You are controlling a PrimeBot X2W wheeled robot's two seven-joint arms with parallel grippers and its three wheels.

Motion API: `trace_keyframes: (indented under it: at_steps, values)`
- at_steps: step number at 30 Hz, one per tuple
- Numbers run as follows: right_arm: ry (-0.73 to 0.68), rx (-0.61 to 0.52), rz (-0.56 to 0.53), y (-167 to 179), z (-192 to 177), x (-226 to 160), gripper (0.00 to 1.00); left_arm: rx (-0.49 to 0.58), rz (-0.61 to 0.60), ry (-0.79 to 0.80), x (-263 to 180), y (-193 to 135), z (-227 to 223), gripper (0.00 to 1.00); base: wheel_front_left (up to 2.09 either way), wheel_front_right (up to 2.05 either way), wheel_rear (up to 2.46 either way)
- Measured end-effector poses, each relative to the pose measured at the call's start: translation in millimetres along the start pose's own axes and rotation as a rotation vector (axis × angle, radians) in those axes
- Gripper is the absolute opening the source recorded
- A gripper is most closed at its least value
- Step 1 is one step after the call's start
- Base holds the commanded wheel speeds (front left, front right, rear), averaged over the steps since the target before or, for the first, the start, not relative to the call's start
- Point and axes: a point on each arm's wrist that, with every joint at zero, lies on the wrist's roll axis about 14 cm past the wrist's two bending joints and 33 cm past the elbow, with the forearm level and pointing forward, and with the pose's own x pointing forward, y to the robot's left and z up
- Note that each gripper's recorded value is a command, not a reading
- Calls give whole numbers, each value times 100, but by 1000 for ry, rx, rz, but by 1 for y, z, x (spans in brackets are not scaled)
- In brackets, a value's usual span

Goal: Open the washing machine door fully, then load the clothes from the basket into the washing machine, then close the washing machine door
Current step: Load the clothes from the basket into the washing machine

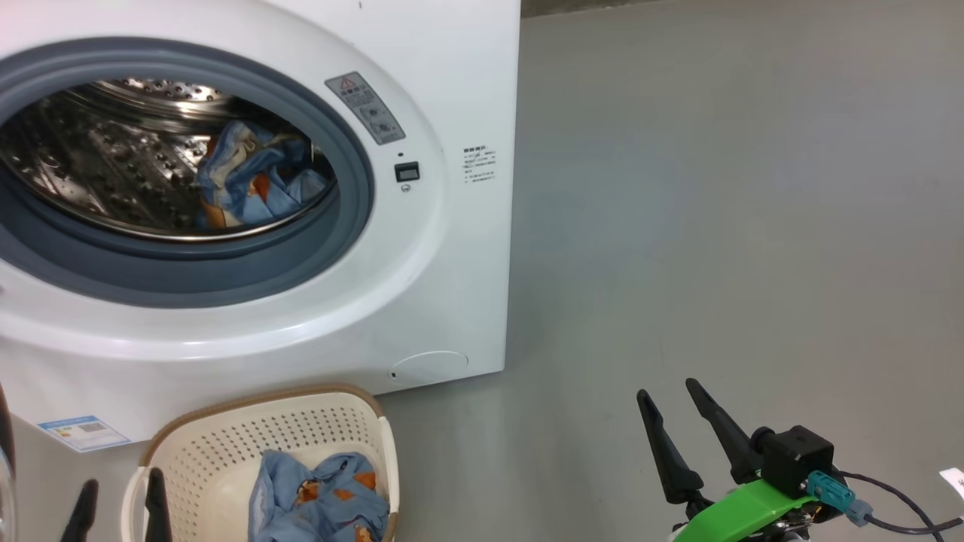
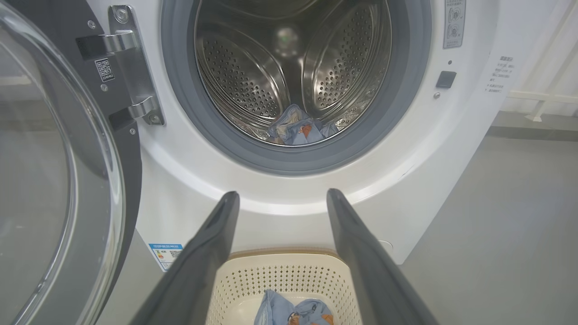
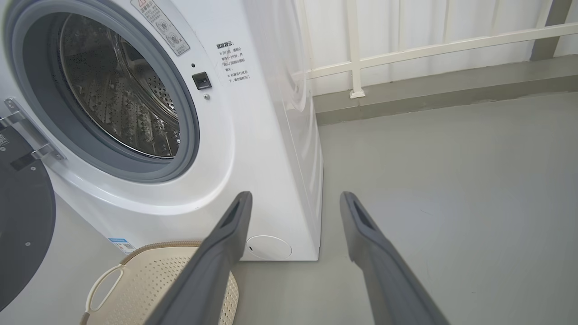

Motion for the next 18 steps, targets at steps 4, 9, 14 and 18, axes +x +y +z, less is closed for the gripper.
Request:
trace_keyframes:
  at_steps: [4, 9, 14, 18]
  values:
    - [-6, -6, 5, 2, 2, -2, 100, 1, 19, 7, -9, 4, -1, 100, 0, 0, 0]
    - [-6, -28, 7, 2, 2, -5, 100, 0, 38, 20, -19, 8, -5, 100, 0, 0, 0]
    - [-6, -26, 16, 5, 2, -7, 100, -6, 41, 20, -25, 8, -5, 100, 0, 0, 0]
    - [-14, -27, 24, 8, 4, -7, 100, -4, 56, 26, -32, 11, -6, 100, 0, 0, 0]
